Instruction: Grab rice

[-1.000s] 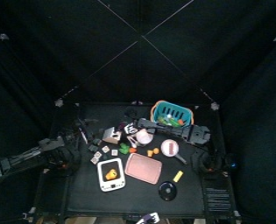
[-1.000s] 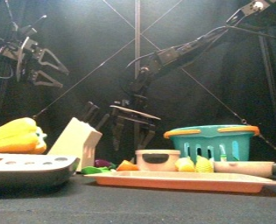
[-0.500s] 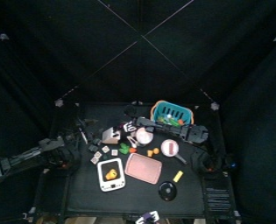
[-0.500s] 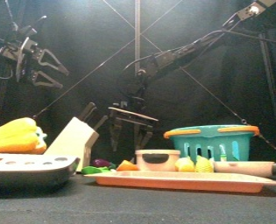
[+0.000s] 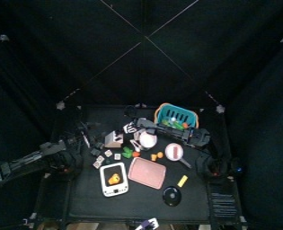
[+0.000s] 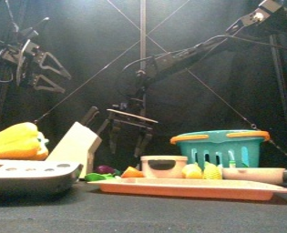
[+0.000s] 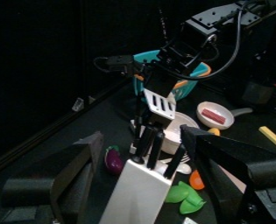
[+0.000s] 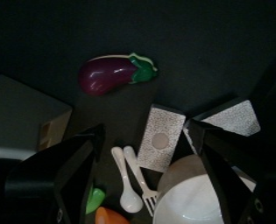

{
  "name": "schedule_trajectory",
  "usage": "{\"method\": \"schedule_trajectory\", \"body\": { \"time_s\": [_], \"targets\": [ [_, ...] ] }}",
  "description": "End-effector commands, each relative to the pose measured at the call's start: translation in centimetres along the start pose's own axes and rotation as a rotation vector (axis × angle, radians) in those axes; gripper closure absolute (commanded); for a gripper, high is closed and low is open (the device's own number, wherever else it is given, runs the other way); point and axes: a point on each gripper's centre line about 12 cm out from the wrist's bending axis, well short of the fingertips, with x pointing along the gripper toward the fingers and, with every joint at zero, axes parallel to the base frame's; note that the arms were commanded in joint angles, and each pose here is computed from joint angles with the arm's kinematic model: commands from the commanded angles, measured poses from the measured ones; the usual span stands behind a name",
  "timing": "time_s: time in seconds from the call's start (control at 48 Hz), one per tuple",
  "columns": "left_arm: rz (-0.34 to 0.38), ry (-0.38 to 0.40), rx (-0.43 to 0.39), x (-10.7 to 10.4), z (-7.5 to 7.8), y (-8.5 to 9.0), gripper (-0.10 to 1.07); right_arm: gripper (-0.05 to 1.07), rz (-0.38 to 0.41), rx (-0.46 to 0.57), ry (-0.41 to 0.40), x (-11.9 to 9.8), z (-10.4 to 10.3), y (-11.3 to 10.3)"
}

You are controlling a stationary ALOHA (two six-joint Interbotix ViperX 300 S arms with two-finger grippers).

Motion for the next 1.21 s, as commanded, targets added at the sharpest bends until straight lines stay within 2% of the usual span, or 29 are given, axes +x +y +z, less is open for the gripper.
{"method": "schedule_trajectory", "body": {
  "time_s": [0.0,0.417,0.625,0.938,1.188],
  "targets": [
    [-0.003,-0.01,0.005,0.1,0.5,-0.1,-0.05,-0.02,0.025,0.0,-0.041,-2.2,1.1,0.4],
    [-0.003,-0.009,0.007,0.1,0.4,-0.1,-0.05,-0.02,-0.049,-0.006,0.014,-2.0,0.3,-0.9],
    [-0.002,-0.007,0.008,0.1,0.4,-0.1,-0.05,-0.02,-0.044,0.002,0.011,-2.4,0.4,-1.0],
    [0.004,0.003,0.008,0.1,0.3,0.0,-0.05,-0.02,-0.07,0.02,0.028,-1.4,0.6,-2.5],
    [0.007,0.01,0.011,0.1,0.2,0.0,-0.05,-0.02,-0.061,0.029,0.034,-0.9,0.4,-2.5]
  ]
}}
